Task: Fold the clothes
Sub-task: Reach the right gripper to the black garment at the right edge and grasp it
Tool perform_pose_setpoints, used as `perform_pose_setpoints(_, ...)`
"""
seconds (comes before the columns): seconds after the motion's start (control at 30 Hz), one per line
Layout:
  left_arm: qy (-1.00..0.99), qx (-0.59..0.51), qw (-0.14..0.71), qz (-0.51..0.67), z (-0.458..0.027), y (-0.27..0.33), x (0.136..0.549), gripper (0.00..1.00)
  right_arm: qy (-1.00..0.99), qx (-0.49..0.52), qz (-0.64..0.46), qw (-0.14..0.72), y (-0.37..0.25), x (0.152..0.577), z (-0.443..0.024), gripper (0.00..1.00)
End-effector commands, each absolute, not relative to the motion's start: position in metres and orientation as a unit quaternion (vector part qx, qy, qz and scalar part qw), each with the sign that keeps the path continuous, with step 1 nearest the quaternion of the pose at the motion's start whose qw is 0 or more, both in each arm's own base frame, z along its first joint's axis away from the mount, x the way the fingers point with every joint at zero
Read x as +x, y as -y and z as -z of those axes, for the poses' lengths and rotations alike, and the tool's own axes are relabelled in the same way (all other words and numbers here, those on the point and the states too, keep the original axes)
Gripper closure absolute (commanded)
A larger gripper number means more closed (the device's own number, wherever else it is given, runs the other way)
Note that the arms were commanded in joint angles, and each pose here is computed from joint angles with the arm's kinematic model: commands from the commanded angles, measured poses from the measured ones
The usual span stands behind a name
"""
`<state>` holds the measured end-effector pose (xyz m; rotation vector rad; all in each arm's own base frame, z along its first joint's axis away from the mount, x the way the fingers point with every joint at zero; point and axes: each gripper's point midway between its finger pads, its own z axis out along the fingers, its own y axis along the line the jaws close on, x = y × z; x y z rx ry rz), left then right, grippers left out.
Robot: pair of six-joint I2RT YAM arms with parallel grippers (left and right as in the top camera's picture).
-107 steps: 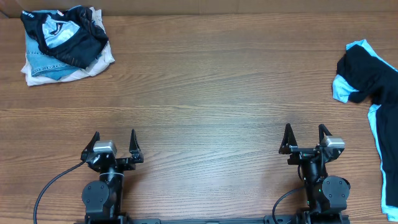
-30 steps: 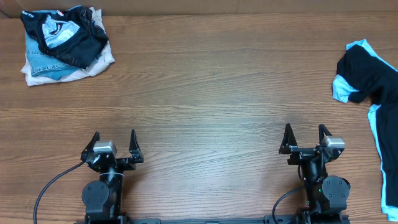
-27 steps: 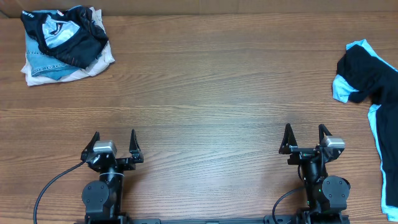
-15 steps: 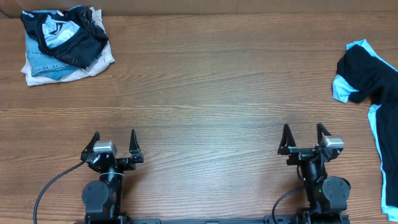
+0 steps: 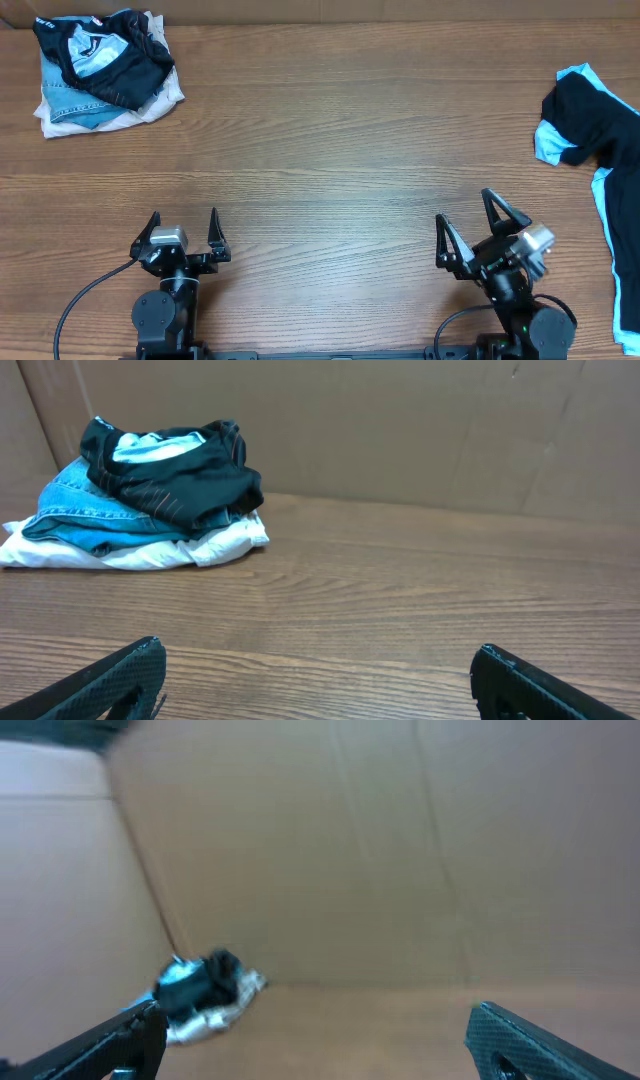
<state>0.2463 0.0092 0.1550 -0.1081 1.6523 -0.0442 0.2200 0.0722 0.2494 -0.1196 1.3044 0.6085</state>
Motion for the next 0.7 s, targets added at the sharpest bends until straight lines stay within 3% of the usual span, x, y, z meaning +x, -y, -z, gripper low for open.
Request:
perform_pose_setpoints(0.0, -0.732, -0.044, 0.679, 0.018, -0.156, -0.009, 0.246, 0.0, -0.569, -0.064, -0.286, 0.768, -0.074, 0.213, -0.265, 0.0)
perform_pose_setpoints(0.33, -0.732, -0.044, 0.679, 0.018, -0.156, -0.009, 0.246, 0.0, -0.555, -0.064, -0.218, 0.8, -0.06, 0.217, -0.324, 0.0)
perform_pose_setpoints(0.47, -0.732, -0.044, 0.679, 0.018, -0.156, -0.009, 0.246, 0.0, -0.598, -0.018, -0.144, 0.788, -0.035, 0.248, -0.34, 0.0)
perform_pose_setpoints(0.67, -0.732, -0.044, 0.679, 0.018, -0.156, -0.009, 0.246, 0.0, -0.719, 0.108, -0.024, 0.686, 0.028, 0.324, -0.327, 0.0)
